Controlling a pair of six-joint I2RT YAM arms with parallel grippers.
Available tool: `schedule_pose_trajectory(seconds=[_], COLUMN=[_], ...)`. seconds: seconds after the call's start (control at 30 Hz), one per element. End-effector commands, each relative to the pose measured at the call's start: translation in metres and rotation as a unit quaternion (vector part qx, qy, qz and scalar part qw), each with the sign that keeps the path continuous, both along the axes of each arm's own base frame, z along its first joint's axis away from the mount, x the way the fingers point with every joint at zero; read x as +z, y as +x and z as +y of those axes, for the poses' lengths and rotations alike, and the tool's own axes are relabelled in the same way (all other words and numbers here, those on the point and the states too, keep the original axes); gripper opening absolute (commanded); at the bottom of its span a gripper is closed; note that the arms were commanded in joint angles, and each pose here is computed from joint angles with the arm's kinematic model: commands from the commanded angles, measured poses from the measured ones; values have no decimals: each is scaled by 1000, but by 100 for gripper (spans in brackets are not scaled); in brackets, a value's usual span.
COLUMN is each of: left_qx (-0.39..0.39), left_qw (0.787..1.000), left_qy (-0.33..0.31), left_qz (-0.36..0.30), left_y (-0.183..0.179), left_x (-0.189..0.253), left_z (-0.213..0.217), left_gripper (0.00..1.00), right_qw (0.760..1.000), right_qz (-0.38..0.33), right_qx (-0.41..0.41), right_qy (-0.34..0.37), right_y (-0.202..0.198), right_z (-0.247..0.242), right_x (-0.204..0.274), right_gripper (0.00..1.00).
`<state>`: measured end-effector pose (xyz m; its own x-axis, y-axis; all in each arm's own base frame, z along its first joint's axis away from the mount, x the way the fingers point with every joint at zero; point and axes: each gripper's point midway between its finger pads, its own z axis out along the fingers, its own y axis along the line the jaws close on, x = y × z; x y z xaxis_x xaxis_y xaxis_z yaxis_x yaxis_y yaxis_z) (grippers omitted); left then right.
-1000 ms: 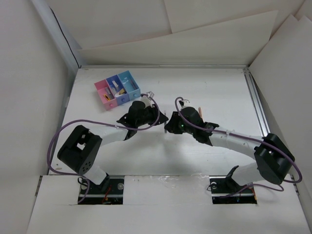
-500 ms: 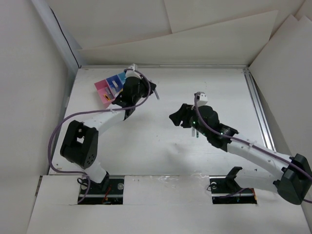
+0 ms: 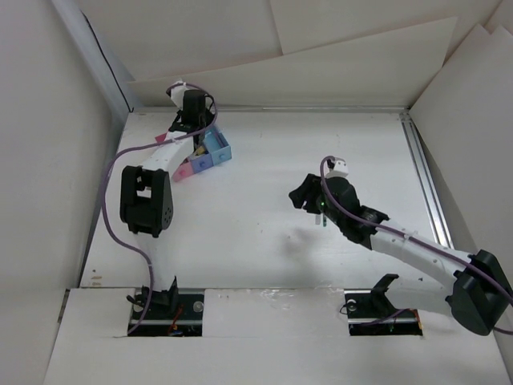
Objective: Sort the stationery into containers
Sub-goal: Place the pen in the storage box.
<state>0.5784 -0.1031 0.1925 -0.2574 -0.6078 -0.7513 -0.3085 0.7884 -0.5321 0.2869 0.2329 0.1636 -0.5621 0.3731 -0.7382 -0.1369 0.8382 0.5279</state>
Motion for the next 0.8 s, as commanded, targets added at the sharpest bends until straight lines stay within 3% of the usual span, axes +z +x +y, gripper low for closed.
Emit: schedule_pose_trajectory(seconds=[0.0,0.27,0.4,0.53,0.6,0.7,0.77], left_qx=[7,0,4,7,7,9,-1], left_qw=[998,996,995,993,993,995,996], left_qy=[39,56,71,76,77,70,69], left_qz=[39,71,76,86,92,63,54], left_y=[4,4,4,0,-5,-8,-18], left_x=[-10,-41,-46,-53,-56,-32,-26], left_z=[4,5,9,11,13,14,3], left_gripper=[8,11,17,34,48,52,52], right_qw=[1000,998,998,998,996,991,988], right_qz=[-16,-11,-8,-3,7,24,36], right_qx=[-22,-52,-61,-68,-89,-132,-151], right_qy=[14,18,15,16,7,-11,-15], right_y=[8,15,18,19,22,29,31], right_z=[-7,-18,-25,-28,-37,-53,-57], right_x=[14,13,9,7,-1,-10,-19], right_gripper=[61,60,60,60,60,60,52])
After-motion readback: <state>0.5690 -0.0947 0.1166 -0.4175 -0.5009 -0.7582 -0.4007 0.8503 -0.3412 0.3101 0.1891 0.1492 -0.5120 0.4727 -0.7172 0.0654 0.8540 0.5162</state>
